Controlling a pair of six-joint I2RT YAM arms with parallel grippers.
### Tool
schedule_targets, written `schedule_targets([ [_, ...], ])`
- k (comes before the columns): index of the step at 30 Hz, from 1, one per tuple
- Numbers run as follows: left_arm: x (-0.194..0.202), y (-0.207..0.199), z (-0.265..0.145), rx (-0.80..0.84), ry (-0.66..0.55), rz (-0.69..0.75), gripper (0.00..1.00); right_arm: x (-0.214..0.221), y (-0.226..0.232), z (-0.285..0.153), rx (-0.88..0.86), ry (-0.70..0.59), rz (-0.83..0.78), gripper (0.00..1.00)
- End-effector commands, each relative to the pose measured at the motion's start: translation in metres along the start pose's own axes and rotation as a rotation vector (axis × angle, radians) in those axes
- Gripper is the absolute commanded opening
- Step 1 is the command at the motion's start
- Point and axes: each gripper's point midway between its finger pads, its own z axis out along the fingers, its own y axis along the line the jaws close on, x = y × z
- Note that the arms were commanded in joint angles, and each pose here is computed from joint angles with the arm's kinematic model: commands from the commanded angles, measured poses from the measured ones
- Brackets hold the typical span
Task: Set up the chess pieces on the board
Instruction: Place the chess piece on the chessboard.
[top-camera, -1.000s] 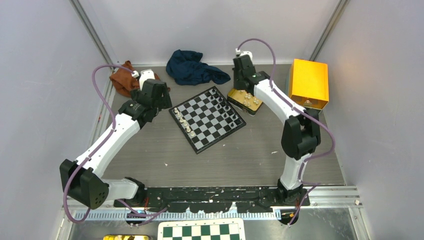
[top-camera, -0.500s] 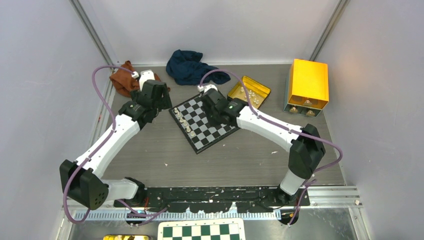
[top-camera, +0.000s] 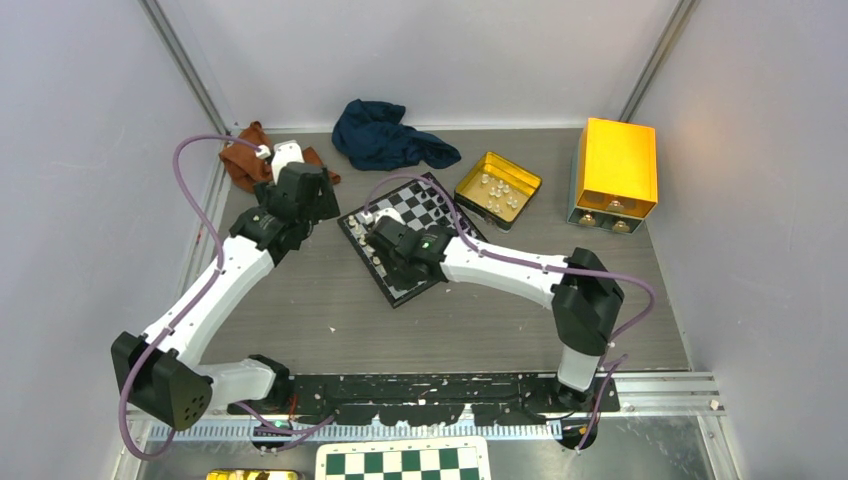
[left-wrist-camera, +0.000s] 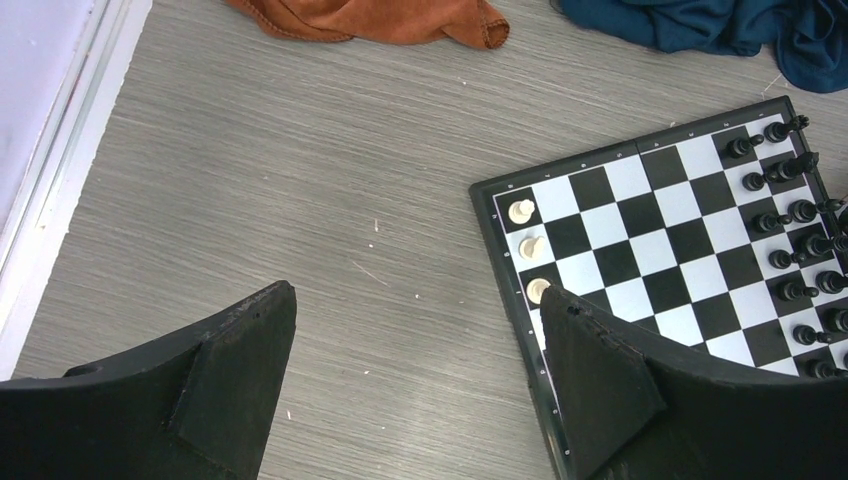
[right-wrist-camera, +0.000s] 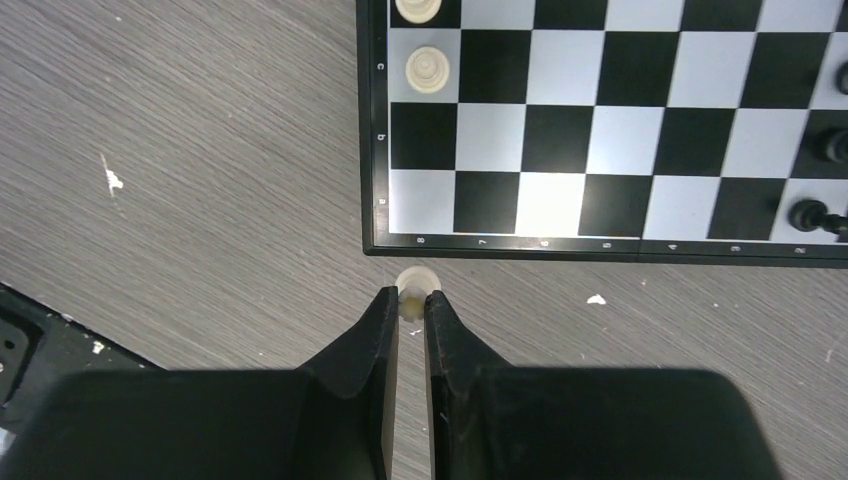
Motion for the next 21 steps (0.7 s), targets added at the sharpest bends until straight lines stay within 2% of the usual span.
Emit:
schedule_targets([
  [1,-0.019,0.007,-0.008,-0.012,-0.073,-0.03,0.92,-0.012,0.019,0.006,-0.032,-0.044,0.003,0.01],
  [9,-0.018,0.008,-0.009,-0.008,-0.074,-0.028,0.92,-0.006,0.03,0.028,-0.042,-0.085,-0.023,0.01],
  [21,-0.018,0.008,-0.009,-0.008,-0.08,-0.023,0.92,0.003,0.019,0.046,0.002,-0.114,-0.049,0.01],
])
